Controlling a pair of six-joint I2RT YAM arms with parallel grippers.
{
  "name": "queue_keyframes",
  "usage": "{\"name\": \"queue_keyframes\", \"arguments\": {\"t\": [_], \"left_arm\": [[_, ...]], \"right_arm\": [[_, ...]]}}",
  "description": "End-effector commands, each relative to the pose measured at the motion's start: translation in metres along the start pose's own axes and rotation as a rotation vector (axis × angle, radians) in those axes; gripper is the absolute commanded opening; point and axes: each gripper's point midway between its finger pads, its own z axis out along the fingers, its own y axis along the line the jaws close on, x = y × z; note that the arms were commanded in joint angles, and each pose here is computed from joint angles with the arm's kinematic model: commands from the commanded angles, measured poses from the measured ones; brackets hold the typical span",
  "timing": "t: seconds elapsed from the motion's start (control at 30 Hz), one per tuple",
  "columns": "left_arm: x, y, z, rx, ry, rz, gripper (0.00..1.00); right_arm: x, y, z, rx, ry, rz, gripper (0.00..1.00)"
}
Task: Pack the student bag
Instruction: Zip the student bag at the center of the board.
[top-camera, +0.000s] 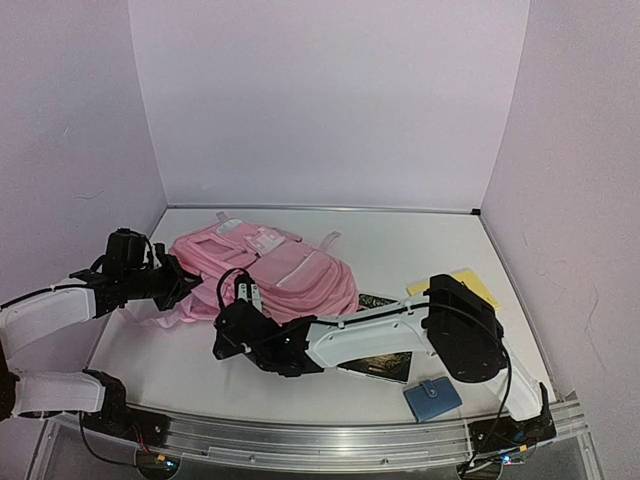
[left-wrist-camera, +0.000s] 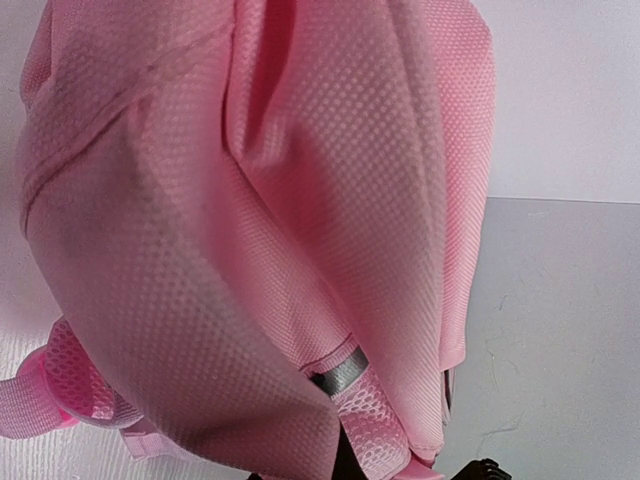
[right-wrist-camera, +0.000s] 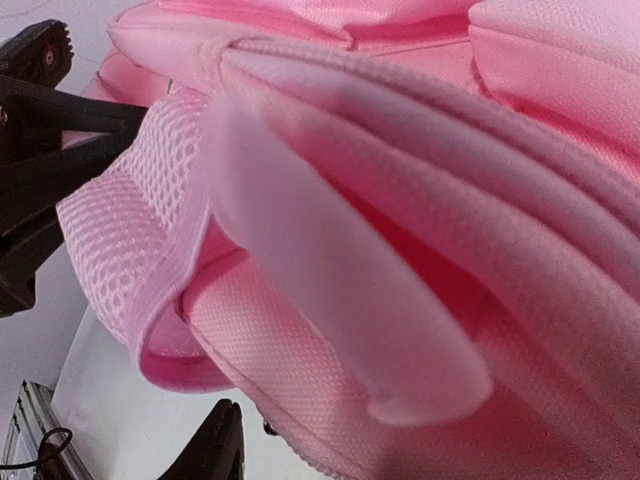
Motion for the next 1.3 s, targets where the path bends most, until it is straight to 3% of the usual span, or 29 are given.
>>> {"name": "queue_keyframes", "arguments": {"t": [0.0, 0.07, 0.17, 0.23, 0.53, 0.77, 0.93, 1.07, 1.27], "left_arm": [[-0.007, -0.063, -0.015, 0.191, -0.008, 0.084, 0.00], [-0.006, -0.060, -0.014, 0.183, -0.009, 0.081, 0.00], [-0.005, -0.055, -0.012, 0.173, -0.008, 0.078, 0.00], [-0.006, -0.054, -0.011, 0.167, -0.010, 0.082, 0.00], [-0.036, -0.052, -0.016, 0.077, -0.106, 0.144, 0.00], [-0.076, -0.052, -0.018, 0.094, -0.146, 0.148, 0.00], [-0.099, -0.049, 0.000, 0.087, -0.123, 0.185, 0.00], [-0.127, -0.039, 0.017, 0.053, -0.125, 0.198, 0.00], [-0.156, -0.037, 0.052, 0.072, -0.085, 0.253, 0.02]], "right_arm": [[-0.031, 0.001, 0.007, 0.040, -0.146, 0.050, 0.38], [-0.036, 0.003, 0.010, 0.043, -0.167, 0.054, 0.31], [-0.044, 0.008, 0.009, 0.041, -0.190, 0.064, 0.09], [-0.049, 0.010, 0.004, 0.033, -0.195, 0.071, 0.00], [-0.049, -0.004, -0.039, -0.012, -0.103, 0.078, 0.00], [-0.017, -0.047, -0.060, -0.044, 0.111, 0.116, 0.00], [0.015, -0.095, -0.057, -0.031, 0.284, 0.123, 0.00], [0.027, -0.114, -0.062, -0.017, 0.334, 0.100, 0.00], [0.032, -0.104, -0.063, -0.093, 0.362, 0.042, 0.00]]}}
